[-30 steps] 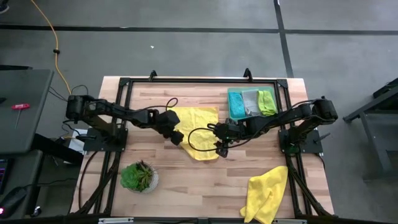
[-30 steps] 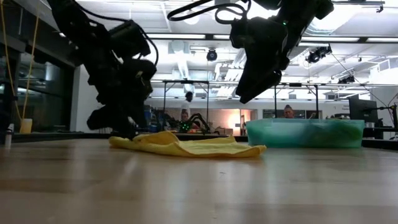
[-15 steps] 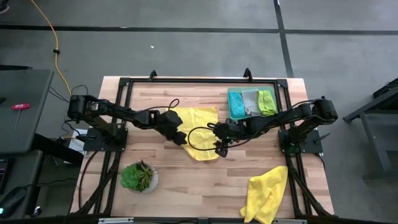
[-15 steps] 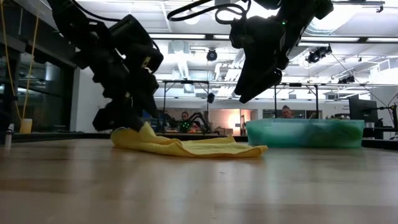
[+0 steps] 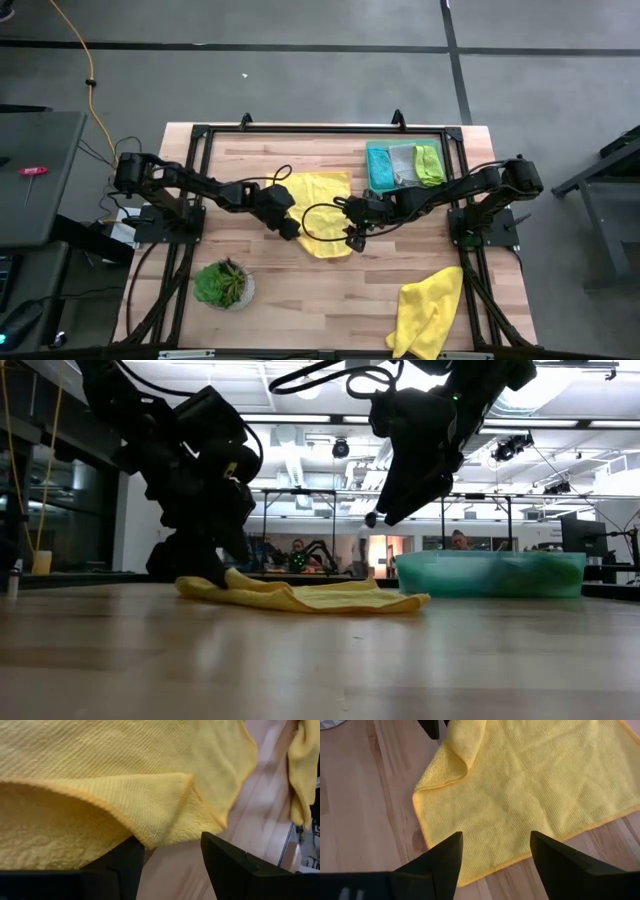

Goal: Fold microfiber towels
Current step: Fold the left yellow towel

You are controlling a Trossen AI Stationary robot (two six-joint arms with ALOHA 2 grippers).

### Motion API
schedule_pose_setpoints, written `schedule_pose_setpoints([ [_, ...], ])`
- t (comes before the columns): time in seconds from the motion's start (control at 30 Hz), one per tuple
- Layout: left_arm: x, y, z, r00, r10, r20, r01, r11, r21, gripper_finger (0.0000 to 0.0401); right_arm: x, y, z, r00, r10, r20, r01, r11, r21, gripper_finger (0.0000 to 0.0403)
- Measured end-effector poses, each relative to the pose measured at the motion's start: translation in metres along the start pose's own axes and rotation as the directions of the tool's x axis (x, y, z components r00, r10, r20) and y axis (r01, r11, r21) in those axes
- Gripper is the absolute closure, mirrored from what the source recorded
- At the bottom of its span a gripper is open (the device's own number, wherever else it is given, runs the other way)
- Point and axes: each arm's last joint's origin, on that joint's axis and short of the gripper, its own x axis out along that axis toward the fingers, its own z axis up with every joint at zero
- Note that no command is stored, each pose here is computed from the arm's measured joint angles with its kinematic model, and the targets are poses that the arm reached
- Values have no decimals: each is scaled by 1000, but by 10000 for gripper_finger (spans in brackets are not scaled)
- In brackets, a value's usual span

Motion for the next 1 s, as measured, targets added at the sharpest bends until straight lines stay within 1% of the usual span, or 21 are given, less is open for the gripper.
schedule_pose_setpoints([
  [0.1, 0, -2, -1, 1000, -14, -1, 14, 1000, 7, 220, 0, 0, 0, 1000, -6, 7, 6, 1000, -1, 178],
  [0.2, 0, -1, -2, 1000, -18, -20, 18, 1000, 5, 240, 0, -1, 1, 1000, -23, 15, 23, 1000, -1, 178],
  [0.27, 0, -2, -2, 999, -29, -33, 29, 1000, 0, 266, 0, -1, 1, 1000, -26, 17, 26, 1000, -1, 178],
  [0.33, 0, -2, -3, 997, -51, -62, 51, 999, -4, 300, 0, -1, 1, 1000, -27, 17, 27, 1000, -1, 178],
  [0.43, 0, -3, -4, 994, -63, -87, 63, 998, -2, 364, 0, -1, 1, 999, -27, 17, 27, 1000, -1, 178],
  [0.47, 1, -3, -5, 994, -64, -92, 65, 998, 2, 382, 0, -1, 1, 999, -27, 17, 27, 1000, -1, 178],
  [0.5, 1, -3, -5, 994, -64, -93, 64, 998, 3, 391, 0, -1, 1, 999, -28, 17, 28, 1000, -1, 178],
  [0.6, 1, -3, -5, 993, -61, -98, 61, 998, -6, 389, 0, -1, 1, 999, -37, 22, 37, 999, 0, 178],
  [0.77, 1, -2, -5, 996, -42, -80, 40, 999, -32, 399, 0, -1, 1, 999, -42, 24, 42, 999, 0, 178],
  [0.87, 1, -2, -5, 996, -42, -81, 40, 999, -28, 384, 0, -1, 1, 999, -42, 24, 42, 999, 2, 178],
  [0.93, -2, -4, -5, 994, -65, -93, 64, 998, -20, 370, 0, -1, 1, 999, -42, 24, 42, 999, 2, 178],
  [1.0, -10, -13, -3, 988, -119, -95, 121, 992, 22, 357, 0, -1, 1, 999, -42, 23, 42, 999, 1, 178],
])
